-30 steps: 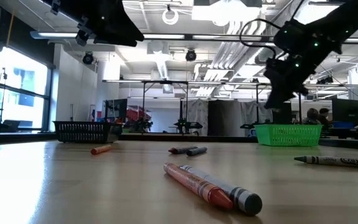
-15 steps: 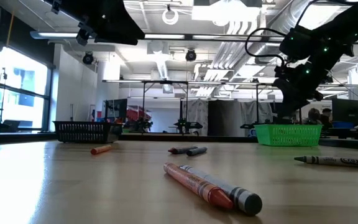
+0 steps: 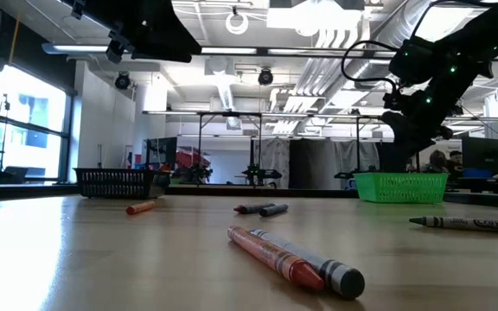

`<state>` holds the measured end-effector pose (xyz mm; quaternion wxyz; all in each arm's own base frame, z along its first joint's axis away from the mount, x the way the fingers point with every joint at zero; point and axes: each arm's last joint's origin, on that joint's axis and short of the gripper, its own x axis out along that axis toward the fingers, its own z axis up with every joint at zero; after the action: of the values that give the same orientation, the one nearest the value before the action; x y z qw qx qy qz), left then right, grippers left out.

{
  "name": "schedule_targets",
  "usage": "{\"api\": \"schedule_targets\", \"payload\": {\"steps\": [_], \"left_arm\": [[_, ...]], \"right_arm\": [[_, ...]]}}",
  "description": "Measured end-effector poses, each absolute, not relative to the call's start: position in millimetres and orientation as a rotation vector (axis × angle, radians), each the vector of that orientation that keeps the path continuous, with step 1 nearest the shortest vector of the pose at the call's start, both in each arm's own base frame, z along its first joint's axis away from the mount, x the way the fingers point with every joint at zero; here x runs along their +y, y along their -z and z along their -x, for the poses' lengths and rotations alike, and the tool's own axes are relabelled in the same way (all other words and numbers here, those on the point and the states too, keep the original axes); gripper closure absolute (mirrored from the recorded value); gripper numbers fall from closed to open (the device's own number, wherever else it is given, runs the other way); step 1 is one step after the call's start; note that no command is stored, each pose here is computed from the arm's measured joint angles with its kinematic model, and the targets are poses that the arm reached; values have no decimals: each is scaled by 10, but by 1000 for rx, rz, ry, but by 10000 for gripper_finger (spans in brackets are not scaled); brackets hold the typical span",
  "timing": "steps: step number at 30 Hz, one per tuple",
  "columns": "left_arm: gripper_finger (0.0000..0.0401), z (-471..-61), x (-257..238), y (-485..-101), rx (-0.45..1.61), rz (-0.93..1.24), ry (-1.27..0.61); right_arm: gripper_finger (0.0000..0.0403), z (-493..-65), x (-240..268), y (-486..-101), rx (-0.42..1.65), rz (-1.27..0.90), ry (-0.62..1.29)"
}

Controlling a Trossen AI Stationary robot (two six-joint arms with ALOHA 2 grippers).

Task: Sort crayons
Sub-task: Put the orange crayon into the black bin

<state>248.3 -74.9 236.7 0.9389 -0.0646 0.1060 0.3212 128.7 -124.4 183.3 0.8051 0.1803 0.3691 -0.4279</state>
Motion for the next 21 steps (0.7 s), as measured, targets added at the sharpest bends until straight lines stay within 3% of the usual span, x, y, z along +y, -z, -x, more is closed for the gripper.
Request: {"api": "schedule_targets", "payload": {"steps": [4,11,21], "left_arm": [[275,-2482,-749,-2367,216,132,-655],[275,-2483,-750,-2367,217,132,-655],[275,-2483,-749,-2368,216,132,-655]], "right_arm": [[305,-1292,-1241,-1843,792,-400,899],[306,-1453,-1139,-2044,747,-508,605],[316,-1757,-656,-2089,762,-493,346]]}}
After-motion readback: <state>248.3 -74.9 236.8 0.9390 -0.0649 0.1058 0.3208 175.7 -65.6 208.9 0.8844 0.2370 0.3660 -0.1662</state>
